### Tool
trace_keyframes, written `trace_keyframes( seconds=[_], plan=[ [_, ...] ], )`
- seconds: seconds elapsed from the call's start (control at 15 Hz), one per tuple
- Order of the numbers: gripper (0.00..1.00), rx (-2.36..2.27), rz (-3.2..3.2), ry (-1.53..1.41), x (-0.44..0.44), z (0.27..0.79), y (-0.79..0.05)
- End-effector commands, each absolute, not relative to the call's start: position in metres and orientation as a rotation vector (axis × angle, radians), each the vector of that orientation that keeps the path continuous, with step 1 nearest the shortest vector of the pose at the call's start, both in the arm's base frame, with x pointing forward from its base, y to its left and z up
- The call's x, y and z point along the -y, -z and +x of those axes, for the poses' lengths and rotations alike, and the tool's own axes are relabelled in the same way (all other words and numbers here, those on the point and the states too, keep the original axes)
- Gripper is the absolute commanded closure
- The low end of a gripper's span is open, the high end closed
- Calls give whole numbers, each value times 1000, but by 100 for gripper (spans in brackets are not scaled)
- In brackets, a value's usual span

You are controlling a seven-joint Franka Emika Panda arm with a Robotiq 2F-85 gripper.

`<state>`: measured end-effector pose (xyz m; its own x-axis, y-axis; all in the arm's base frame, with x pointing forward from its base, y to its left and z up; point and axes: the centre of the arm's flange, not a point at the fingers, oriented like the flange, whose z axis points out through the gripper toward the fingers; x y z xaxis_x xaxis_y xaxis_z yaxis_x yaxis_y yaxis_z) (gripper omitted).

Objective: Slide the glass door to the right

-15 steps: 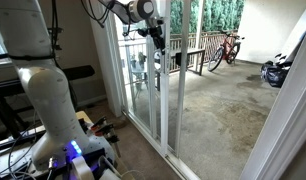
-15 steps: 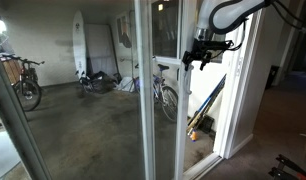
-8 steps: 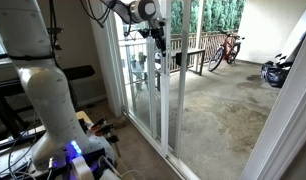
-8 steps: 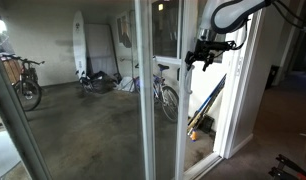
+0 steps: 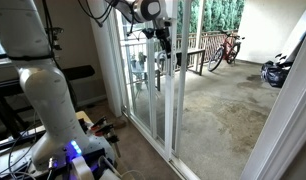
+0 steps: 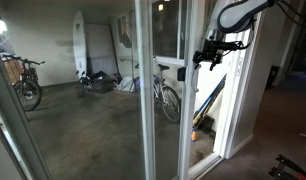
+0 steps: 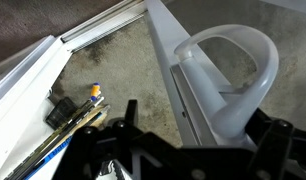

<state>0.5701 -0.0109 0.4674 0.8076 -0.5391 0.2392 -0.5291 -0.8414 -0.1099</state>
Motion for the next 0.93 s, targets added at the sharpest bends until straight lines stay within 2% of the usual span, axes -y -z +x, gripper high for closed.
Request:
trace_keyframes(
  seconds=[0.0,0.87],
  plan=[
    [0,-910,-2953,384,90,543,-465],
    [0,-972,-2838,339,218,526,-457]
  ],
)
